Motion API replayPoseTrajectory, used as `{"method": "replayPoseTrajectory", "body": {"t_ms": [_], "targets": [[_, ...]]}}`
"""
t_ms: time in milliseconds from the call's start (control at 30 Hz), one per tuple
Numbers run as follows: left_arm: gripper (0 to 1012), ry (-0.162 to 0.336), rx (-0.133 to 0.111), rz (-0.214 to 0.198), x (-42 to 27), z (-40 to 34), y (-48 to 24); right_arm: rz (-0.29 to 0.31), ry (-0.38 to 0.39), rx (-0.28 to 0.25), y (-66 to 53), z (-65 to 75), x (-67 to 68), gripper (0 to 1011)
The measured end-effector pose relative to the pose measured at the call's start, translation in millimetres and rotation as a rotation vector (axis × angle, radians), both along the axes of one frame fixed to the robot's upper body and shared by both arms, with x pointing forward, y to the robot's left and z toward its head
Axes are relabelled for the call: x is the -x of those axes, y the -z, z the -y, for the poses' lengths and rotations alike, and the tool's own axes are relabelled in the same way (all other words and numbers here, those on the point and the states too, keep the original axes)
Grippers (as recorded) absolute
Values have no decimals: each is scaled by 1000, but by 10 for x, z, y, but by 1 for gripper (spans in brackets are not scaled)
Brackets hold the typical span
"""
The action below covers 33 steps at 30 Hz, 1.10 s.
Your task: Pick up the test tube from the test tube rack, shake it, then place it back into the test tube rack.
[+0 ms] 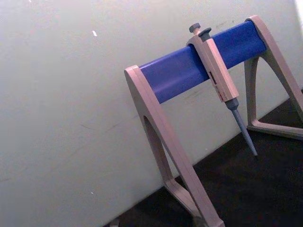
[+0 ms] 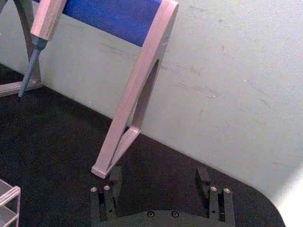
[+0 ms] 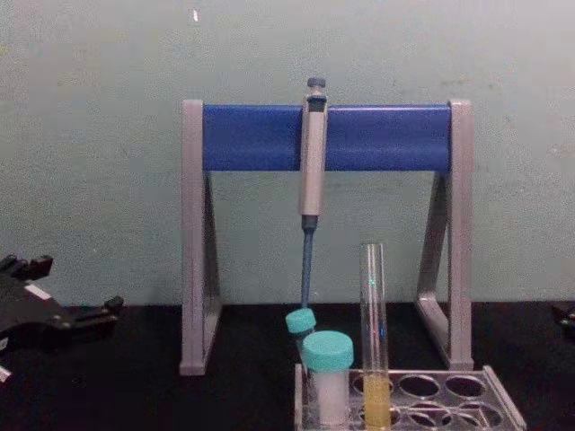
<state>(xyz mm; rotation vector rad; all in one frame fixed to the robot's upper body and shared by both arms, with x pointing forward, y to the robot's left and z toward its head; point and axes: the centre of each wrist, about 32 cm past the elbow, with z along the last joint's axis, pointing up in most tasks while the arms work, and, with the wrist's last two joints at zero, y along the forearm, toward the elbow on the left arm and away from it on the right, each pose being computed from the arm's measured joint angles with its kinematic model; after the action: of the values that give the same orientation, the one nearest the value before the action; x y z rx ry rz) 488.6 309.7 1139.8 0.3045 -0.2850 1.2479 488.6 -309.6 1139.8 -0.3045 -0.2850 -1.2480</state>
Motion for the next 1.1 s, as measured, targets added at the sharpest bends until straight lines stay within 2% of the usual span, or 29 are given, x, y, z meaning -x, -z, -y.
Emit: {"method": "replayPoseTrajectory", "body": {"t_ms": [1100], "targets": [[1001,0,0,0,0,0,0,0,0,0,0,0,0,1000]]}}
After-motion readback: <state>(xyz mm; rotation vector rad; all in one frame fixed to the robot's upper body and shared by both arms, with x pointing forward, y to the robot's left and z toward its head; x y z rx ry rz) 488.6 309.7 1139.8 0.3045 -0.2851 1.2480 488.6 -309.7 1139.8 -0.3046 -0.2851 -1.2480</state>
